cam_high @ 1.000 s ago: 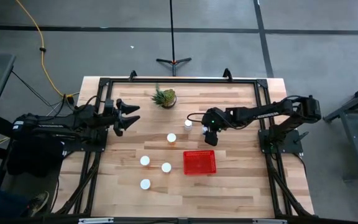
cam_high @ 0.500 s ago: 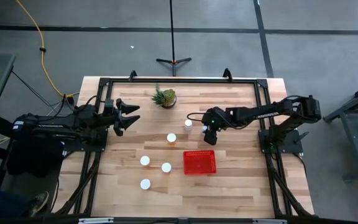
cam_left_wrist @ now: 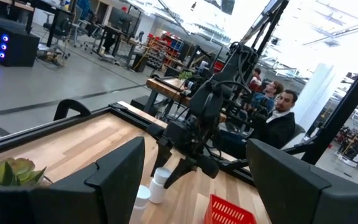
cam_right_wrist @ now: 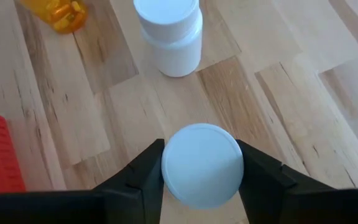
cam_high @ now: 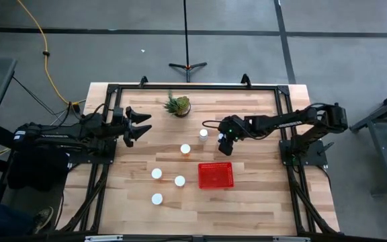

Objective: Pick and place pill bottles into a basket
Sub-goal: Put the white pill bottle into the red bin

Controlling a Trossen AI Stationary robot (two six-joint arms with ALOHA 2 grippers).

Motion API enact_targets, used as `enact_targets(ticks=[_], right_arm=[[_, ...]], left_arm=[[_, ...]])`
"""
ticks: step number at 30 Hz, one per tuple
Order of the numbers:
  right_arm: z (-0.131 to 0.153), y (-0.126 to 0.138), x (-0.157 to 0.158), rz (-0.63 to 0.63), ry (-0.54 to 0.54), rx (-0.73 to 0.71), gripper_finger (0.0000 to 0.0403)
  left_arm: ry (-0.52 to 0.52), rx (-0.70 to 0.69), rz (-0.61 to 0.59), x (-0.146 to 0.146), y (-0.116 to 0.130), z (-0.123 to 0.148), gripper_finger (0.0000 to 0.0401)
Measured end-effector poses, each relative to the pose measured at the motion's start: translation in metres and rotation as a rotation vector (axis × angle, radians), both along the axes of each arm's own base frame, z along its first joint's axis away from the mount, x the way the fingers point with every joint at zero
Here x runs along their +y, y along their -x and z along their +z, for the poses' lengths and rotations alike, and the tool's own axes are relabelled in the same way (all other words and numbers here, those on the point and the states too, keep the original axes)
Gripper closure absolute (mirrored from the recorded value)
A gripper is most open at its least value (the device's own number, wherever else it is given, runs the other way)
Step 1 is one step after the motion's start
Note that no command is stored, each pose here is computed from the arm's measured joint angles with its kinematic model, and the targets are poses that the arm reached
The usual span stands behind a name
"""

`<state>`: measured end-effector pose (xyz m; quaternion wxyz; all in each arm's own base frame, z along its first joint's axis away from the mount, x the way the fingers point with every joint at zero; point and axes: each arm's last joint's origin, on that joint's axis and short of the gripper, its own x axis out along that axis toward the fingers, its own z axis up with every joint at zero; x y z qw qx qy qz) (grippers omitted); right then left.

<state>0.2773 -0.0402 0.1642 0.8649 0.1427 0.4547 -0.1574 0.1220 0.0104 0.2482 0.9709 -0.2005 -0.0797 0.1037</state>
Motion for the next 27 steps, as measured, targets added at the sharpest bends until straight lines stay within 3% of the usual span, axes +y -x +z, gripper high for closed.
enact_targets(ticks=[27], right_arm=[[-0.0004, 0.0013, 0.0005, 0.029, 0.006, 0.016, 0.0236]], left_arm=[[0.002, 0.002, 0.013, 0.0004, 0.0, -0.0002, 0.0087]])
